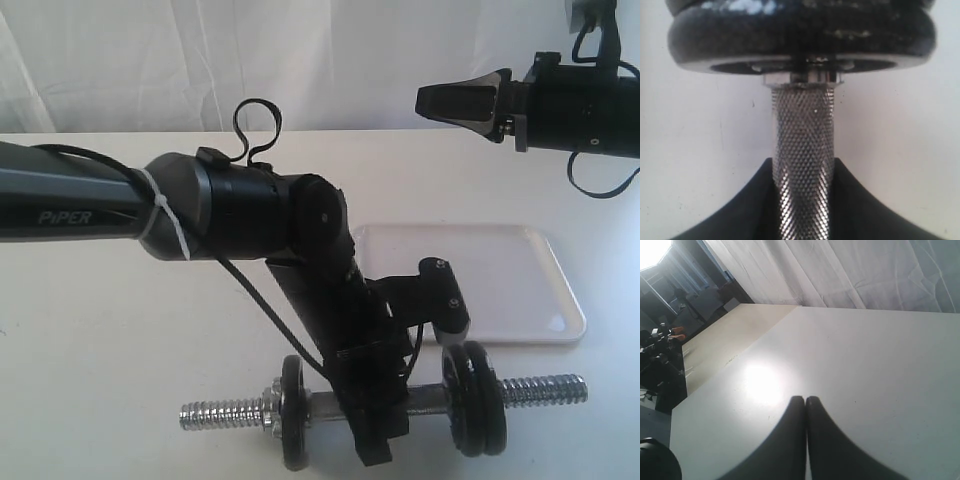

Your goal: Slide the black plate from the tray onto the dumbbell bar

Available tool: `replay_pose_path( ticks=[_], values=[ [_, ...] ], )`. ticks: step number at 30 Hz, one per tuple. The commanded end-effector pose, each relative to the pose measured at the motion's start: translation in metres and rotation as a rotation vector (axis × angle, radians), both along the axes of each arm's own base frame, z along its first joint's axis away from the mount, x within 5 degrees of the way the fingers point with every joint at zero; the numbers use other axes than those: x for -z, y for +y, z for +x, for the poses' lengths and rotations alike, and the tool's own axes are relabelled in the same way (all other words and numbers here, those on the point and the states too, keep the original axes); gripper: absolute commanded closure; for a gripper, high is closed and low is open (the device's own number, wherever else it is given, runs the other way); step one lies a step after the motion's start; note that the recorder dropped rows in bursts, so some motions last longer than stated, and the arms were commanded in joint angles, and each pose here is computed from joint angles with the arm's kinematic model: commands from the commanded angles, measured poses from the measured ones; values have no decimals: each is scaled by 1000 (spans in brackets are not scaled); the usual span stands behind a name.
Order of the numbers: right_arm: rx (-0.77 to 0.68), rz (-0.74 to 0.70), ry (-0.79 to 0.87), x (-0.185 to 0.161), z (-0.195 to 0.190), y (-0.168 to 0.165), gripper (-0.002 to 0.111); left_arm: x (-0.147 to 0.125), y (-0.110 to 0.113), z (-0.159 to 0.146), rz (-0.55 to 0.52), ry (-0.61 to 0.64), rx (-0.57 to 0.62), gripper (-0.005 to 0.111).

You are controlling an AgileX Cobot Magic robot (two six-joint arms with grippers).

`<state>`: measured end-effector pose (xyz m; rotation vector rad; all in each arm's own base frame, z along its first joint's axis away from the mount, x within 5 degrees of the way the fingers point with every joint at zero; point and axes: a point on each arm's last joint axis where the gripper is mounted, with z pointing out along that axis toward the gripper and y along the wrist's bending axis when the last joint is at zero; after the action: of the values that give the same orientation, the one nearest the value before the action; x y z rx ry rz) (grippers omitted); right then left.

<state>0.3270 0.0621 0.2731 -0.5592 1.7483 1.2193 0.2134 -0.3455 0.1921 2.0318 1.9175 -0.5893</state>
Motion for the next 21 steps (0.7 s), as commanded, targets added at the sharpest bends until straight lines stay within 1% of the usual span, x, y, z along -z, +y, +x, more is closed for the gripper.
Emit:
replay_pose_path(
  ticks=[1,7,12,17,21],
  values=[
    [-1,3,-29,-4,-1,-2,108,-41,-16,-5,-195,-2,-62,107],
    [-1,3,-29,-4,-1,-2,108,-36,-33,-1,-195,6,-35,107],
    [-1,3,-29,-4,-1,-2,108,-39,-45,5,-223,-2,-33,107],
    [-1,3,-29,-4,-1,-2,108,-43,-50,8,-237,1,-24,107],
    [-1,3,-29,-4,-1,-2,108,-38,-52,9,-226,5,-22,107]
  ],
)
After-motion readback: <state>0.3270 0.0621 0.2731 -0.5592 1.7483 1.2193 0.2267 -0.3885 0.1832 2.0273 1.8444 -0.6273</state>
